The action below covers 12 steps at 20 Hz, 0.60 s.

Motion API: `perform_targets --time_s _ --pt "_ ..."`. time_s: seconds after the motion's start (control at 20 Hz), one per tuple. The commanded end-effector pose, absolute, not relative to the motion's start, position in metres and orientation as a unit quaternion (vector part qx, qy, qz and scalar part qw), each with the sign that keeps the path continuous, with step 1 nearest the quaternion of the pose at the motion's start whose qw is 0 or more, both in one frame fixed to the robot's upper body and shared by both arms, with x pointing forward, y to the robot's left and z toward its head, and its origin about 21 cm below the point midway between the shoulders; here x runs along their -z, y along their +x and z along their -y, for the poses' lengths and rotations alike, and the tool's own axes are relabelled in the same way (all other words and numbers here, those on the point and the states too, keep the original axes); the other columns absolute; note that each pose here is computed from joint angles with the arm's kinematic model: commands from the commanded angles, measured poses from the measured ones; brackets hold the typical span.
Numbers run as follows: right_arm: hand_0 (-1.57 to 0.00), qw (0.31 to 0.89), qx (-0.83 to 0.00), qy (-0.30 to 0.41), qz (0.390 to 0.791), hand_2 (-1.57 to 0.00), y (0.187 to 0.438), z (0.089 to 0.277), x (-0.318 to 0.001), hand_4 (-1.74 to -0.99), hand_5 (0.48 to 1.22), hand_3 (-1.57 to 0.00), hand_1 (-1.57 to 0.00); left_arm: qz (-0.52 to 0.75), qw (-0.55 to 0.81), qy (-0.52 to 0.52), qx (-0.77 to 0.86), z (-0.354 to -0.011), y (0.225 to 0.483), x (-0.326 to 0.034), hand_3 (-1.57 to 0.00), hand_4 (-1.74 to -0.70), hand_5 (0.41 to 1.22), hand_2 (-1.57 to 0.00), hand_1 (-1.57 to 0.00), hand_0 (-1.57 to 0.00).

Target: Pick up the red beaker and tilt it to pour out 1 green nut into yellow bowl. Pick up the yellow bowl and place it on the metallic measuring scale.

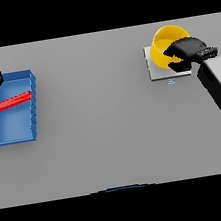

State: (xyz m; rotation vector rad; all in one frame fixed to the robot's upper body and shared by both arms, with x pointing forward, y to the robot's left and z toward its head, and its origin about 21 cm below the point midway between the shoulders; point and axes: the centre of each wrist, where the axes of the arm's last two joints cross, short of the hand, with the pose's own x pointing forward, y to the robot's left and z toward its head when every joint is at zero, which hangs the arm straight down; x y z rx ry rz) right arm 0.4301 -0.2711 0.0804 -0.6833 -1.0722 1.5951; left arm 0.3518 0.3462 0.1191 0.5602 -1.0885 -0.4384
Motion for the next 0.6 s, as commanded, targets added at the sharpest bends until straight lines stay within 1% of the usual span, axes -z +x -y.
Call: perform_targets --time_s 0.0,0.05,0.1,0.15,0.2,0.35,0.5,0.55 --pt "-0.95 0.529 -0.664 -0.283 0.447 -0.71 0.4308 0.2697 -0.0813 -1.535 0.965 -0.58 -0.81 0.505 0.798 0.259 0.203 -0.344 0.3516 -0.1157 0.0 -0.83 0.768 0.0 0.0 0.0" --pt "-0.76 0.529 -0.665 -0.275 0.45 -0.58 0.4315 0.2714 -0.0846 -1.513 0.923 -0.48 -0.67 0.509 0.797 0.254 0.2 -0.346 0.351 -0.1136 0.0 -0.84 0.764 0.0 0.0 0.0" --pt "-0.61 0.536 -0.662 -0.274 0.446 -0.47 0.4321 0.2696 -0.0835 -1.496 0.89 -0.39 -0.56 0.513 0.796 0.253 0.199 -0.3446 0.3516 -0.1146 0.0 -0.84 0.764 0.0 0.0 0.0" --pt "-0.48 0.538 -0.661 -0.271 0.446 -0.38 0.4309 0.2724 -0.0822 -1.485 0.863 -0.32 -0.46 0.511 0.797 0.253 0.198 -0.3445 0.3529 -0.1151 0.0 -0.84 0.76 0.0 0.0 0.0" --pt "-0.39 0.537 -0.664 -0.274 0.442 -0.3 0.4315 0.2702 -0.0803 -1.476 0.847 -0.26 -0.38 0.513 0.795 0.256 0.197 -0.3456 0.3523 -0.117 0.0 -0.83 0.754 0.0 0.0 0.0" --pt "-0.2 0.53 -0.673 -0.277 0.435 -0.15 0.4322 0.2688 -0.0826 -1.435 0.817 -0.13 -0.19 0.507 0.798 0.257 0.199 -0.3415 0.3518 -0.1162 0.0 -0.83 0.752 0.0 0.0 0.0" --pt "-0.1 0.536 -0.679 -0.281 0.415 -0.08 0.4309 0.2721 -0.0806 -1.401 0.798 -0.07 -0.1 0.509 0.796 0.258 0.201 -0.3454 0.3508 -0.1172 0.0 -0.83 0.759 0.0 0.0 0.0" --pt "-0.08 0.537 -0.678 -0.277 0.418 -0.06 0.43 0.2751 -0.0814 -1.395 0.787 -0.05 -0.08 0.511 0.796 0.257 0.199 -0.345 0.3505 -0.116 0.0 -0.83 0.76 0.0 0.0 0.0"
